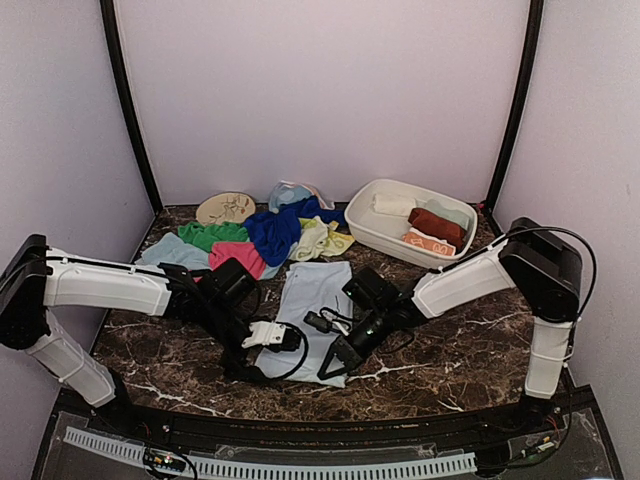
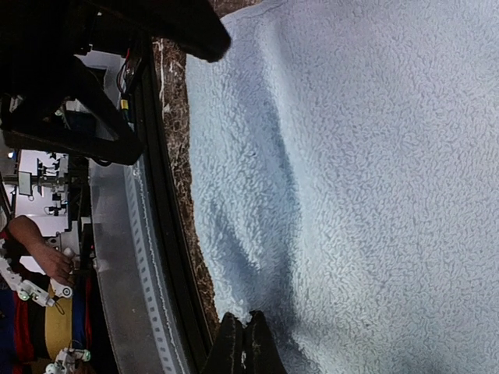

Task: Roll the towels
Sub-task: Roll the towel at the center of the board.

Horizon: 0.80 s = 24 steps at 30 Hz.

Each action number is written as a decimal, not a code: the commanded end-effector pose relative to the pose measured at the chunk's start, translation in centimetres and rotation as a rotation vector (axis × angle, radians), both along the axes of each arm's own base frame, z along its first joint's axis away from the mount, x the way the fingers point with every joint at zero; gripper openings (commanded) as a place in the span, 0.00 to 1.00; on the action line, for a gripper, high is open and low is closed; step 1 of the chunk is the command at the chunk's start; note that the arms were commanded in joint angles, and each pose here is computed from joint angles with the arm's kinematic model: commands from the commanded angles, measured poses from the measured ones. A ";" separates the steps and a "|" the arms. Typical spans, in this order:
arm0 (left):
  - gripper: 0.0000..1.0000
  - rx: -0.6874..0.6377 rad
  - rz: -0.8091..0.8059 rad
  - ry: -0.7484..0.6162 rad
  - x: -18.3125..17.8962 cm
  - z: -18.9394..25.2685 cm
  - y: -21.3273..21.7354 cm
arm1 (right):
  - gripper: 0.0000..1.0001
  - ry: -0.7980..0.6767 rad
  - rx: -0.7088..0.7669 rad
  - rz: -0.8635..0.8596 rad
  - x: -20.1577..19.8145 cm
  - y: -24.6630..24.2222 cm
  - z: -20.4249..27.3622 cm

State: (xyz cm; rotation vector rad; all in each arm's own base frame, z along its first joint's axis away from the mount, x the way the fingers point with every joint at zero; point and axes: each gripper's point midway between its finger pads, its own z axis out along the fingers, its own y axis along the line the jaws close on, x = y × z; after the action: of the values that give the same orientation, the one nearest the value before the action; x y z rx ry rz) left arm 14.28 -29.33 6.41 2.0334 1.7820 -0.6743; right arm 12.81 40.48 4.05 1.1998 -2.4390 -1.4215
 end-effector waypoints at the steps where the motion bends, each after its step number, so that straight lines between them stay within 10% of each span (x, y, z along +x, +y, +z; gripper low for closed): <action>1: 0.84 -0.009 -0.011 -0.032 0.8 -0.6 -1.2 | 0.00 0.115 0.055 -0.028 -0.1 0.5 0.9; 18: 0.44 0.087 0.008 0.004 1.1 -3.8 -1.0 | 0.00 0.208 0.140 -0.130 1.1 0.9 1.9; 24: 0.14 0.114 0.042 0.053 1.6 -4.2 -0.7 | 0.04 0.132 0.112 -0.143 1.9 0.5 1.6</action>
State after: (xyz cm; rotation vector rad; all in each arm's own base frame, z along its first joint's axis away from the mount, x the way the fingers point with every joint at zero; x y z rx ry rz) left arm 15.63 -30.30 2.23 2.0729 1.8658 -0.6097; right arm 13.86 41.08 5.49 0.8753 -2.3788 -1.6358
